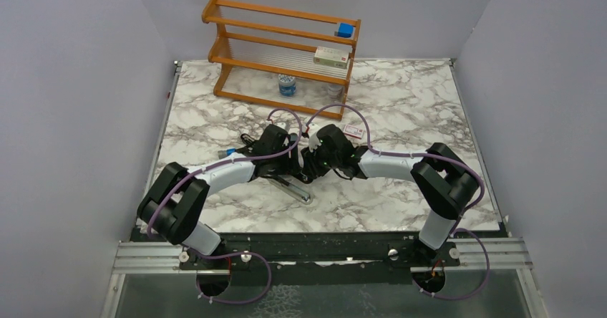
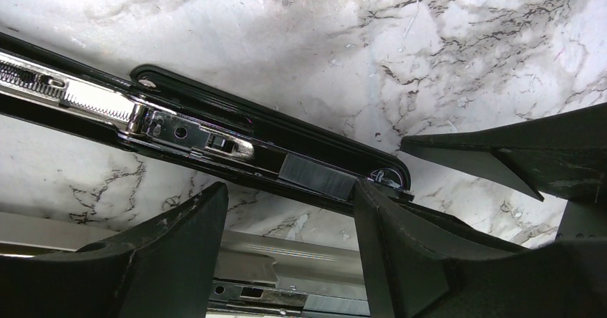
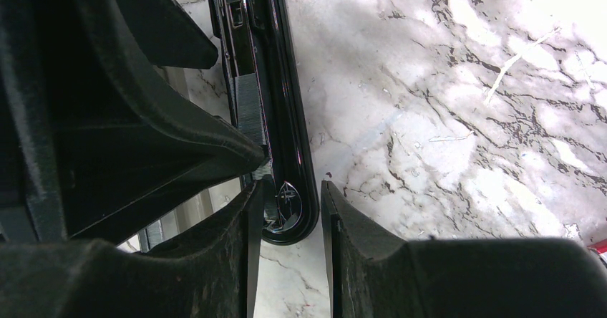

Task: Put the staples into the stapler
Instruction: Install the staple into the stapler.

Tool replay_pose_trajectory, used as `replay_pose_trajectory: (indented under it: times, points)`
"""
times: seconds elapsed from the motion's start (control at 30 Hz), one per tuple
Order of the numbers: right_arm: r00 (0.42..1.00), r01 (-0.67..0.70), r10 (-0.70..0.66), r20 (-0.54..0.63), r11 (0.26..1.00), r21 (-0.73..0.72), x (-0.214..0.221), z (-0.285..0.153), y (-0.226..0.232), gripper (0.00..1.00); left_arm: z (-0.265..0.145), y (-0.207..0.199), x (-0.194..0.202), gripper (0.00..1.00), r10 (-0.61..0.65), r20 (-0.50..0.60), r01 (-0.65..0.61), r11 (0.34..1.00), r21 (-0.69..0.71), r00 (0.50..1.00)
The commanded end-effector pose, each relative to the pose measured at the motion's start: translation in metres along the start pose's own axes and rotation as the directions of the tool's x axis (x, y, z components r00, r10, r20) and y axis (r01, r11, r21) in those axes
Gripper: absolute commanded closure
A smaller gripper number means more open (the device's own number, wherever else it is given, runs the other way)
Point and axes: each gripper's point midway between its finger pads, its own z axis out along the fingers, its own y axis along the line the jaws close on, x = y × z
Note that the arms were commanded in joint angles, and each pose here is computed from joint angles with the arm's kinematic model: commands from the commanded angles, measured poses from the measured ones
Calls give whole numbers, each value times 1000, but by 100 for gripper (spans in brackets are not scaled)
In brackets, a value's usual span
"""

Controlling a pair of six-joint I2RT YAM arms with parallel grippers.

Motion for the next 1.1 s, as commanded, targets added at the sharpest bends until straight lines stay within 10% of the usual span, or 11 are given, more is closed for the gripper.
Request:
replay_pose_trajectory:
  times: [0.0,0.63,1.07]
  points:
    - [994,0,8,-112,998,66,37,-1,-15,62,2,7,5,33,11,-12,-11,999,-38,1000]
    - [993,-2,10,-117,998,65,39,0,-15,62,-3,7,-9,32,17,32,-15,998,-57,999]
    - [1000,17,-17,-11,998,53,-4,-10,-9,62,-54,-14,-81,25,4,282,-14,999,33,959]
